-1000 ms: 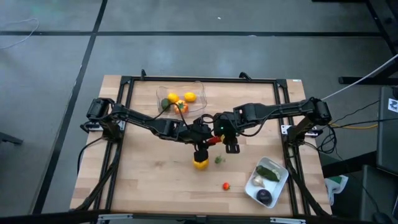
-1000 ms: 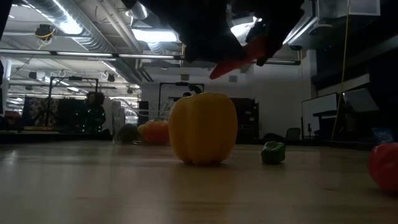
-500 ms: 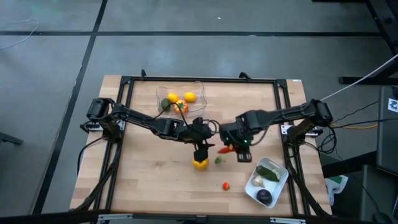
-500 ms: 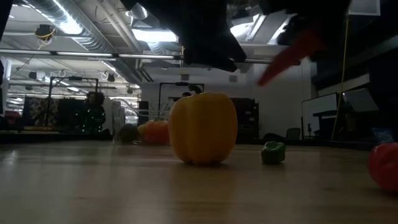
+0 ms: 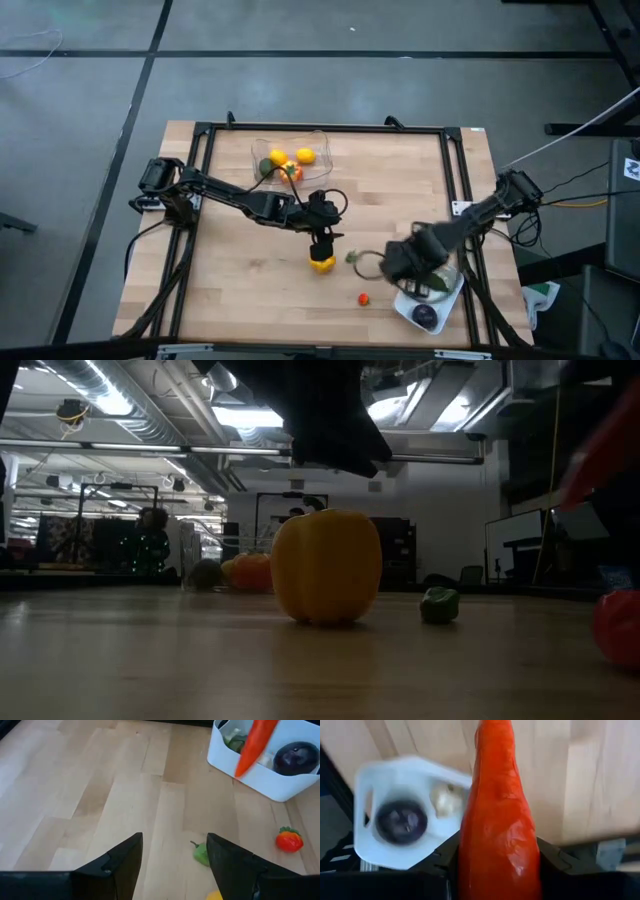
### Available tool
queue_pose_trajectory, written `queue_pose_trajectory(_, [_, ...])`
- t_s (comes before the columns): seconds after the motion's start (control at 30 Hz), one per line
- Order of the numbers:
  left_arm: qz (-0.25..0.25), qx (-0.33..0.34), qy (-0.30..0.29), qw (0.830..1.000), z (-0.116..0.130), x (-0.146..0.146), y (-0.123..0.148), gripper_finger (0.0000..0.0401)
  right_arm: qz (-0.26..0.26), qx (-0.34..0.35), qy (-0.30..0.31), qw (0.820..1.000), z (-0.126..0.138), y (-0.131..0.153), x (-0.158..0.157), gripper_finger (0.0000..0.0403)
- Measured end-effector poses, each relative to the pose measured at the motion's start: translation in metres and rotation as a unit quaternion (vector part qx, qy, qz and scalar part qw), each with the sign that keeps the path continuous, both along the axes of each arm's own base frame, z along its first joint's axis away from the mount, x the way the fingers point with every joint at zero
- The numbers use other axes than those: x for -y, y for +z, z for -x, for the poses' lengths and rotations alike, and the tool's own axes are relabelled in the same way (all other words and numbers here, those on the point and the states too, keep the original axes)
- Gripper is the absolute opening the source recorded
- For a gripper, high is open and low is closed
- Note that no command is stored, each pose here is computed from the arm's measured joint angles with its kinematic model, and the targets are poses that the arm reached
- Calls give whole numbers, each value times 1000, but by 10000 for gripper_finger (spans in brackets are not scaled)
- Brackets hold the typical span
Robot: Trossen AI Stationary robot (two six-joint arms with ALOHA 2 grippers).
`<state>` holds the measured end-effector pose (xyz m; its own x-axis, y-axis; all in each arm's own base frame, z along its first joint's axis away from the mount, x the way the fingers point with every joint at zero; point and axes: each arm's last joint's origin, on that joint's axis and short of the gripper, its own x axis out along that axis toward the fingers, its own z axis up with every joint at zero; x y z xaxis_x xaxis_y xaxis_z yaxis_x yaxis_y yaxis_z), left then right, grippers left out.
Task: Sort produce into baskets
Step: Put the orange carrot into the white bin
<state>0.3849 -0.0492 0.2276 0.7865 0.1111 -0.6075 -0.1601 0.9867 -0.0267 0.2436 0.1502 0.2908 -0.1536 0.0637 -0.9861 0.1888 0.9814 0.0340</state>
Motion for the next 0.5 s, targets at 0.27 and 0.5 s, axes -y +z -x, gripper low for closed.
queue_pose_trajectory(0.27, [1, 0, -4, 1000, 0, 2, 0, 217, 43, -27, -34, 998, 39, 1, -42, 165])
queue_pose_trajectory(0.5, [1, 0, -4, 1000, 0, 2, 0, 217, 68, -28, -86, 994, 64, -1, -66, 163])
